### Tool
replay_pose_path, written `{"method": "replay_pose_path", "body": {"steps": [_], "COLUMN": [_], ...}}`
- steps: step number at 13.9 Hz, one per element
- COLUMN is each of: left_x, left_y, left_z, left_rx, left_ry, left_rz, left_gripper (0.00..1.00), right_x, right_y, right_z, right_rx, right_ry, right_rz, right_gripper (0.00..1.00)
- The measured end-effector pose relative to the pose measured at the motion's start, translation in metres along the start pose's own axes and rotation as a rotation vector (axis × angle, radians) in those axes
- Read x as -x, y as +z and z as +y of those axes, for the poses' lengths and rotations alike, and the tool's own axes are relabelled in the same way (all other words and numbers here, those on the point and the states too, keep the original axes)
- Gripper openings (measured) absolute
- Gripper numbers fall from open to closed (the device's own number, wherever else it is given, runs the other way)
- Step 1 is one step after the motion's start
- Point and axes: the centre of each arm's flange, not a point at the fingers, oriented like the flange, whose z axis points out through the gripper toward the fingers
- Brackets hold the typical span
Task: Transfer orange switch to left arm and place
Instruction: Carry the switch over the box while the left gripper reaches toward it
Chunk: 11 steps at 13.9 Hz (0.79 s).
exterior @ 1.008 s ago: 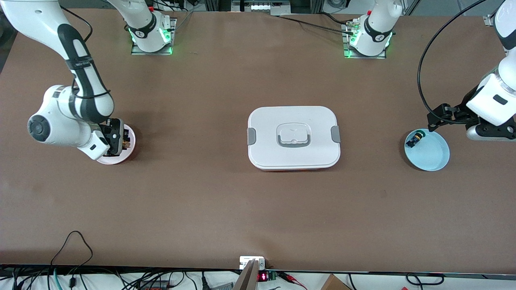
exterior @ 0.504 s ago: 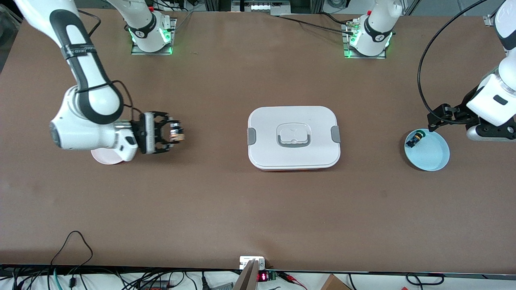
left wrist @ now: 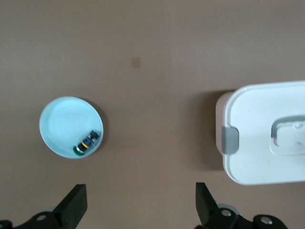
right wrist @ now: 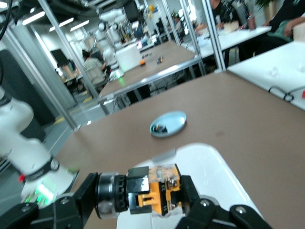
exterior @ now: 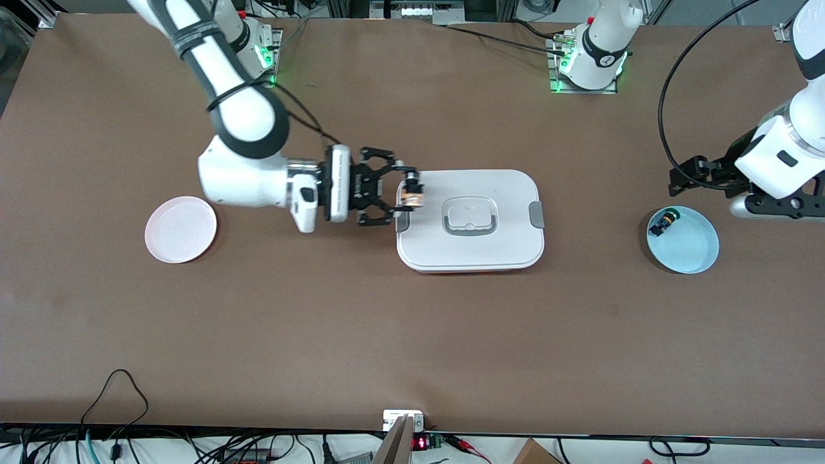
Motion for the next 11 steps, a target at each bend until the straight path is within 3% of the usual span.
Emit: {"method": "replay_pose_path", "body": {"steps": [3, 6, 9, 11], "left_x": [0.012, 0.012, -0.008, -0.022], "left_y": [0.010, 0.035, 0.074, 0.091], "left_z": [0.014, 0.014, 0.007, 0.014], "left_rx": [0.156, 0.398, 0.662, 0.809], "left_ry": [0.006, -0.006, -0.031, -0.034], "left_rz": [-0.127, -0.293, -0.430, -0.464], "left_gripper": [1.00, 1.00, 1.00, 1.00], "right_x": [-0.034, -0.062, -0.085, -0.093], "right_y": [0.048, 0.066, 0.074, 0.086], "right_z": [-0.023, -0.038, -0.049, -0.054], "right_rx": [0.002, -0.015, 0.005, 0.009], "right_ry": [0.024, 0.043, 0.034, 0.037], "right_rz": [0.116, 0.211, 0.254, 0.277], "right_gripper": [0.75, 0.75, 0.75, 0.75]}}
